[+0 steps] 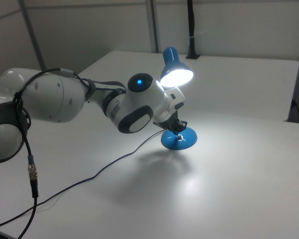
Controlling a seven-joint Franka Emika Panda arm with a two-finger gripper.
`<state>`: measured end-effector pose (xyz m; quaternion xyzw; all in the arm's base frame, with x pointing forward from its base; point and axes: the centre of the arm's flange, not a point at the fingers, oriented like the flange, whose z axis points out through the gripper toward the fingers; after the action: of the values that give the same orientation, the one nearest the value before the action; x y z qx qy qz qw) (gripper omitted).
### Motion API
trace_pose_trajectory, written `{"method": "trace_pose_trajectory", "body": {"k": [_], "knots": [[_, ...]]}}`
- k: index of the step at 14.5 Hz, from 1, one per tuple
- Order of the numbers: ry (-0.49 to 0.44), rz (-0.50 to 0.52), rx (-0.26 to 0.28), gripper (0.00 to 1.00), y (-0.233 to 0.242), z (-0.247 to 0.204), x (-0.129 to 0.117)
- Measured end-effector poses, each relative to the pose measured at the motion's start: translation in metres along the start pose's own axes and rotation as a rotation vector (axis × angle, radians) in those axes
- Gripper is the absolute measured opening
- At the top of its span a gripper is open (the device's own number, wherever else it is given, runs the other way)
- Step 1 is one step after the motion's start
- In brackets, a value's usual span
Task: Turn off the lamp
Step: 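Press the switch on the lamp base with the gripper fingertips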
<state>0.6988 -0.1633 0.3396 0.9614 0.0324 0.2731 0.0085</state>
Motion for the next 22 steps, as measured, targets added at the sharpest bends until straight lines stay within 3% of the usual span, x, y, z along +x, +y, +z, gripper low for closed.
{"method": "trace_pose_trajectory", "body": {"k": [22], "knots": [[-0.006,0.017,-0.019,0.00,0.011,0.020,-0.015]]}}
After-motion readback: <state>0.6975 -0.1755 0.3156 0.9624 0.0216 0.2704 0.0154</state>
